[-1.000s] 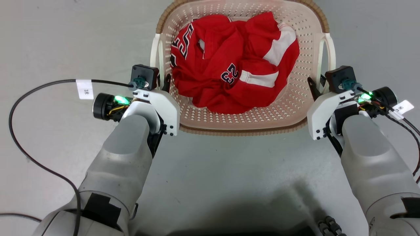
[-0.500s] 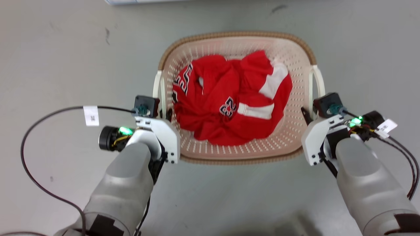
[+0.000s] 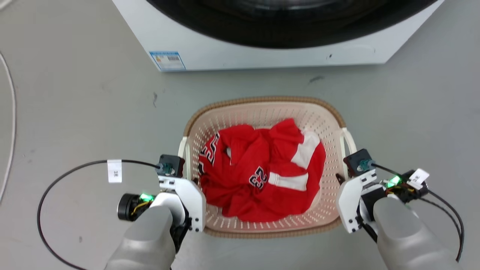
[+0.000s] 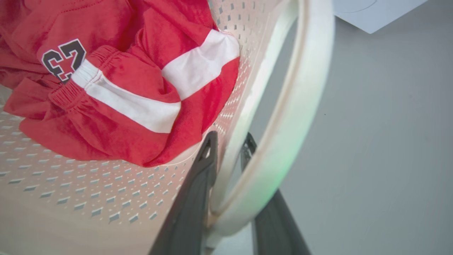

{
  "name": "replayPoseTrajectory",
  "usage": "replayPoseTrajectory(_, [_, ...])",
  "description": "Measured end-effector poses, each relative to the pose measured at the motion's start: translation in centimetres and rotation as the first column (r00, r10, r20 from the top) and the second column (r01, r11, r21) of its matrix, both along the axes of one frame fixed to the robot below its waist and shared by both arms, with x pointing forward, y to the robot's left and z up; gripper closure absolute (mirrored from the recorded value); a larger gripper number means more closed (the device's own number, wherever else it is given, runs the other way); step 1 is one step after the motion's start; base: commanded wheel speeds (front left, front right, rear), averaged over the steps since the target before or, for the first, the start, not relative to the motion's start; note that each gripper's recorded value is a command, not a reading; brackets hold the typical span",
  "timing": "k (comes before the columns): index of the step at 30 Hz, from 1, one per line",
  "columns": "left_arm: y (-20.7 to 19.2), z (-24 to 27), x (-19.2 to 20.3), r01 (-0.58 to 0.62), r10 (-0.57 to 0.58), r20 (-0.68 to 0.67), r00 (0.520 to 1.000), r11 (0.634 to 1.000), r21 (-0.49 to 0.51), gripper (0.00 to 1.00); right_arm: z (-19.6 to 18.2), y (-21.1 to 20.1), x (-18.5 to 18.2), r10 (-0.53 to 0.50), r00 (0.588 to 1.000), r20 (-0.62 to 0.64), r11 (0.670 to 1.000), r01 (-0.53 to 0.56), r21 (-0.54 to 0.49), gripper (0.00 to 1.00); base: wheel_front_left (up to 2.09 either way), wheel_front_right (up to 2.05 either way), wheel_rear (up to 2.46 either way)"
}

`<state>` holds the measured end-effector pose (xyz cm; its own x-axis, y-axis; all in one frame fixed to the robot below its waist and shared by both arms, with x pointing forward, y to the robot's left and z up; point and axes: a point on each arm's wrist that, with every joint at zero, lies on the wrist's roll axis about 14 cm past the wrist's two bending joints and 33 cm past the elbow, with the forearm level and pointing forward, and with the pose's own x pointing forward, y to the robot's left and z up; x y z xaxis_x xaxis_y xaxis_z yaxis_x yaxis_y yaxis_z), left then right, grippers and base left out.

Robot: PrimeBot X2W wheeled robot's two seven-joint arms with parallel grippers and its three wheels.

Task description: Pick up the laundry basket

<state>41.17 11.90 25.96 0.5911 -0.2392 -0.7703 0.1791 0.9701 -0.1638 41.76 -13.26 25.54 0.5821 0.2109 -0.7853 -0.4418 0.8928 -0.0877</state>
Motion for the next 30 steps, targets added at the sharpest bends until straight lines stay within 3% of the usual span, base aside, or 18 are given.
replayPoseTrajectory(13, [1.1,4.2,-3.5,-0.023,0.023,0.010,1.000,1.000,0.011,1.00,4.6,1.3,-3.5,0.024,1.000,0.015,1.000,-0.025,0.010,1.00,0.00,0.00,0.00])
replayPoseTrajectory(30, [1.5,6.8,-7.4,-0.028,0.028,0.013,1.000,1.000,0.013,1.00,7.8,1.9,-7.4,0.037,0.999,0.023,0.999,-0.037,0.000,1.00,0.00,0.00,0.00])
